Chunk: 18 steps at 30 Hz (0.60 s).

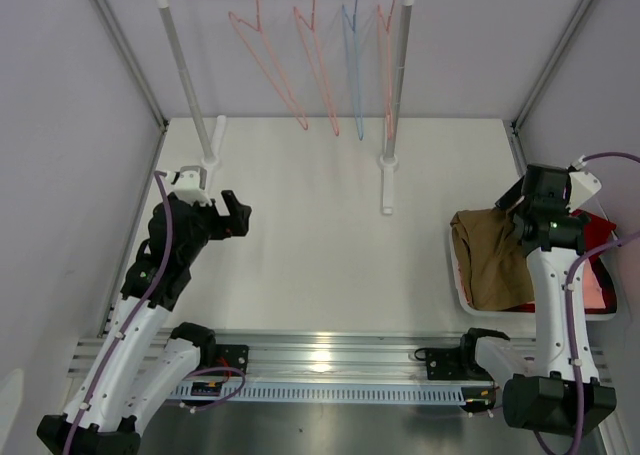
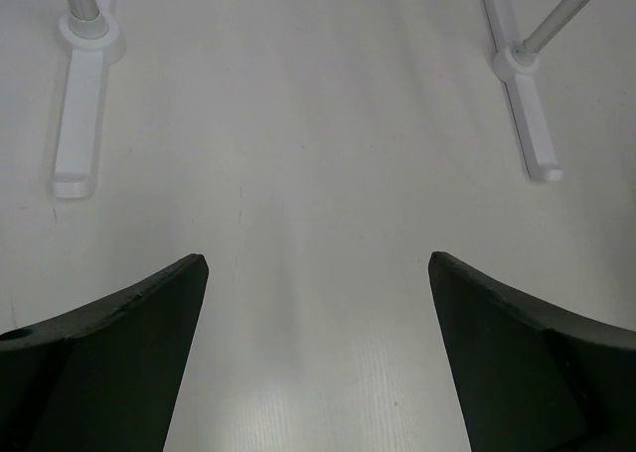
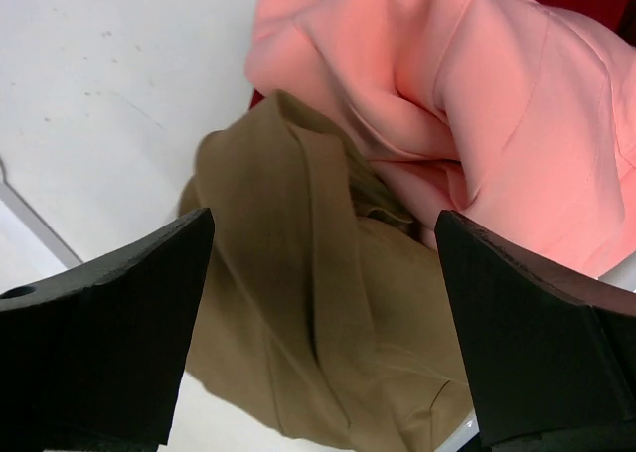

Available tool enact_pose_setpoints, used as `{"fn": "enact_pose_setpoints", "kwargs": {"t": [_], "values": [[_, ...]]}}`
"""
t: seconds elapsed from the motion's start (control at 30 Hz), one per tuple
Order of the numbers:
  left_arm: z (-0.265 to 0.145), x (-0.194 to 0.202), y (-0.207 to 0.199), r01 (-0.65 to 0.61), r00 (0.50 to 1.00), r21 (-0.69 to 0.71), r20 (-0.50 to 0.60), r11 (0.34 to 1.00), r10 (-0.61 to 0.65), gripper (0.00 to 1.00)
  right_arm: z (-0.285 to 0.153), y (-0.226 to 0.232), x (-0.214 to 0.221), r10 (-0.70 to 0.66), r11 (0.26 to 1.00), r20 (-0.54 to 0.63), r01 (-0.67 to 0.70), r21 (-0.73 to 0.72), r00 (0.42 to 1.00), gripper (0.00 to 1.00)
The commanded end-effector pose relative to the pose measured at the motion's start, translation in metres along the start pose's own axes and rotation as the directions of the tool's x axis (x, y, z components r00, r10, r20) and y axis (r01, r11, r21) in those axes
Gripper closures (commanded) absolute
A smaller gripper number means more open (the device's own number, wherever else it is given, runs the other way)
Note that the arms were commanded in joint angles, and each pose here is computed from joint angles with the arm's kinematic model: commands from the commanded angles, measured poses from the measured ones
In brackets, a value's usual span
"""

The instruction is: Place the skirt on the hanger

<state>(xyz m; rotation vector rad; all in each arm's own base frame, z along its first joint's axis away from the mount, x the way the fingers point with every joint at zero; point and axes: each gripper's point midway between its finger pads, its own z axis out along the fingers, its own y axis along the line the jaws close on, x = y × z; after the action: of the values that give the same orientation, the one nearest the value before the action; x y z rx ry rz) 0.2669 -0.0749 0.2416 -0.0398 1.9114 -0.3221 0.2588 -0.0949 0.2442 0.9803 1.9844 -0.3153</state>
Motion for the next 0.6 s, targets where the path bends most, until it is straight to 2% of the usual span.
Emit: {"fn": "enact_pose_setpoints", "kwargs": {"t": [0.0, 0.2, 0.3, 0.33, 0.4, 0.43, 0.5, 0.53, 0.57], "values": [[-0.007, -0.022, -0.009, 0.011, 0.998, 0.040, 0.057, 0.999, -0.014, 0.01, 0.001, -0.006, 0.014, 0.017, 1.000, -0.046, -0.018, -0.007, 0.999, 0.01], [-0.005, -0.021, -0.010, 0.013, 0.998, 0.042, 0.053, 0.999, -0.015, 0.01, 0.009, 0.005, 0.042, 0.014, 0.997, -0.132, -0.023, -0.072, 0.991, 0.09], [-0.006, -0.021, -0.010, 0.014, 0.998, 0.042, 0.055, 0.999, -0.017, 0.01, 0.010, 0.009, 0.045, 0.017, 0.995, -0.143, -0.030, -0.093, 0.990, 0.20], [-0.005, -0.021, -0.010, 0.014, 0.998, 0.042, 0.055, 0.999, -0.017, 0.01, 0.009, 0.011, 0.044, 0.016, 0.994, -0.142, -0.031, -0.107, 0.990, 0.29], [-0.005, -0.020, -0.010, 0.016, 0.998, 0.042, 0.053, 0.999, -0.018, 0.01, 0.007, 0.013, 0.041, 0.011, 0.993, -0.133, -0.027, -0.117, 0.991, 0.42], [-0.005, -0.021, -0.010, 0.016, 0.998, 0.042, 0.053, 0.999, -0.018, 0.01, 0.005, 0.014, 0.034, 0.014, 0.992, -0.119, -0.029, -0.121, 0.993, 0.61], [-0.005, -0.021, -0.010, 0.016, 0.998, 0.042, 0.055, 0.999, -0.018, 0.01, 0.000, 0.016, 0.026, 0.016, 0.991, -0.109, -0.031, -0.129, 0.994, 0.83], [-0.005, -0.021, -0.010, 0.016, 0.998, 0.042, 0.055, 0.999, -0.018, 0.01, -0.005, 0.018, 0.020, 0.021, 0.989, -0.098, -0.035, -0.140, 0.995, 1.00], [-0.005, -0.021, -0.010, 0.016, 0.998, 0.042, 0.055, 0.999, -0.018, 0.01, -0.013, 0.024, 0.004, 0.035, 0.985, -0.070, -0.047, -0.169, 0.997, 1.00]]}}
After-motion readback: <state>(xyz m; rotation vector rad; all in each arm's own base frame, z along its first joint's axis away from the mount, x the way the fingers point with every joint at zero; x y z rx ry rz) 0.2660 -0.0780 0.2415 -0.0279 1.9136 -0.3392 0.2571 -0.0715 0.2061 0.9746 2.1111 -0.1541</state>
